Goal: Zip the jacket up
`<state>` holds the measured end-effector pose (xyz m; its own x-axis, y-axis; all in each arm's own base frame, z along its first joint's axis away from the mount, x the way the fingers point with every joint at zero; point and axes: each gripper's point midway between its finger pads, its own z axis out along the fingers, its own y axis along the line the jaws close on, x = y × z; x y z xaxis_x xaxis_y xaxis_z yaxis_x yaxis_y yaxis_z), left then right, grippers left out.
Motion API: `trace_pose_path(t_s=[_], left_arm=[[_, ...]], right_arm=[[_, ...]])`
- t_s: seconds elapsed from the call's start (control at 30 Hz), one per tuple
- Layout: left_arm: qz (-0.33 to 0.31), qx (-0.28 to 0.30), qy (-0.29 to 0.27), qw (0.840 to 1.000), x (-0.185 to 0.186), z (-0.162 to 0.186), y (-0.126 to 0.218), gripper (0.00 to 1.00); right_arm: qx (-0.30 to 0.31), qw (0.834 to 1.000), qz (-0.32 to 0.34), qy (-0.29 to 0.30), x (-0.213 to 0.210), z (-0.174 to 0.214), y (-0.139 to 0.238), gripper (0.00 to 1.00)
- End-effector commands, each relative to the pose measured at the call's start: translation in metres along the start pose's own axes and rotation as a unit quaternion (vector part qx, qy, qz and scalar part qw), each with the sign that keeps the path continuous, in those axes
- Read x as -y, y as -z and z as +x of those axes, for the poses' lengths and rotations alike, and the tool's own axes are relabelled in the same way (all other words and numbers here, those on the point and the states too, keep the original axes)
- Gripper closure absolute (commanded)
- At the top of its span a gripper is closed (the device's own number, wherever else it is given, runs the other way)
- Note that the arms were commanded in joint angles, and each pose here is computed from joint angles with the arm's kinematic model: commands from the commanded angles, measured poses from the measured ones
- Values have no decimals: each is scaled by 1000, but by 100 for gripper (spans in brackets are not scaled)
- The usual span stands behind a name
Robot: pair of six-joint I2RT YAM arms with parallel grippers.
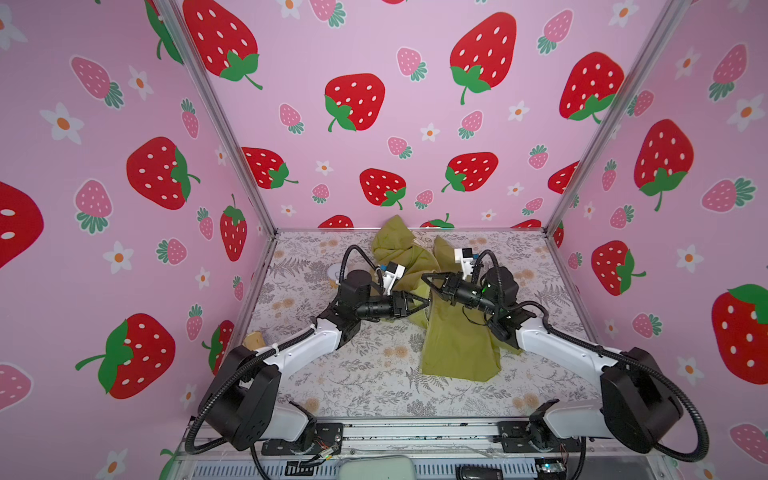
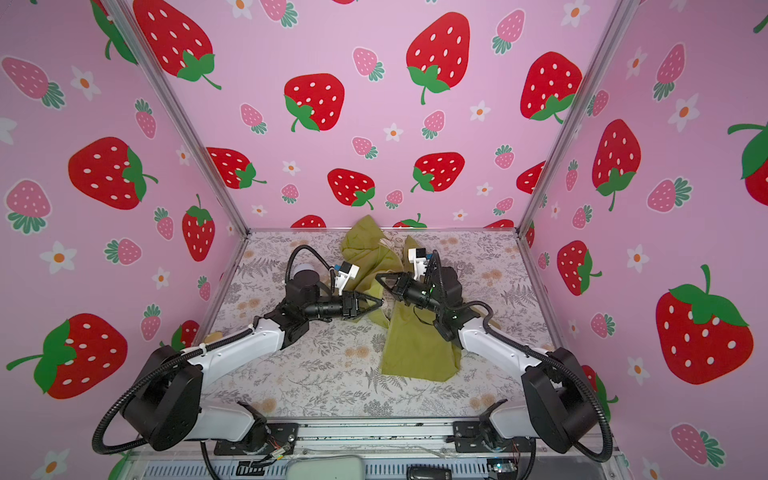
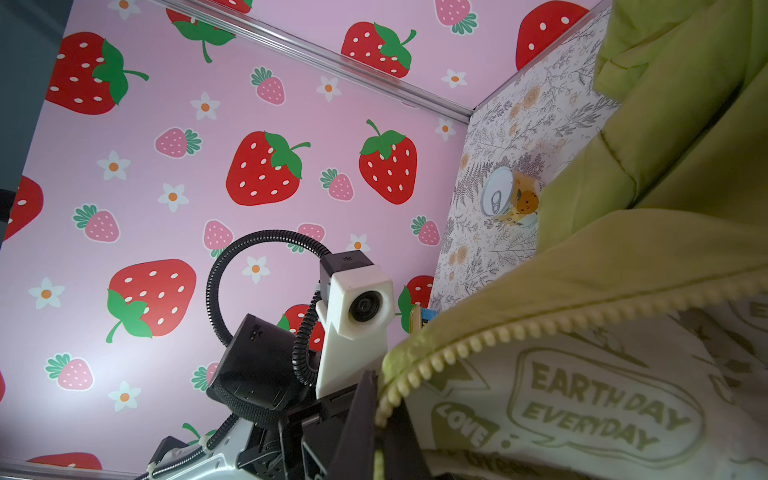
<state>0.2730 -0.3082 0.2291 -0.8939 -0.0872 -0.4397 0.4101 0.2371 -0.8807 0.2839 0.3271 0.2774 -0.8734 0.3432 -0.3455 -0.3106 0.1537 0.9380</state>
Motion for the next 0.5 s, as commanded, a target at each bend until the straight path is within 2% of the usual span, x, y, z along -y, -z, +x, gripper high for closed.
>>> trace_pose_path(t_s=[0.0,0.17,0.47], left_arm=[[9,16,-35,999,19,-14,6,56],[9,19,-47,999,25,-15,10,56],[26,17,-60,998,36,-17,10,66]], right_arm=[[6,999,-25,20,-22,-4,3,100],[6,1000,-23,19,-21,-4,2,100],[3,1000,-21,17,-18,-3,1,100]])
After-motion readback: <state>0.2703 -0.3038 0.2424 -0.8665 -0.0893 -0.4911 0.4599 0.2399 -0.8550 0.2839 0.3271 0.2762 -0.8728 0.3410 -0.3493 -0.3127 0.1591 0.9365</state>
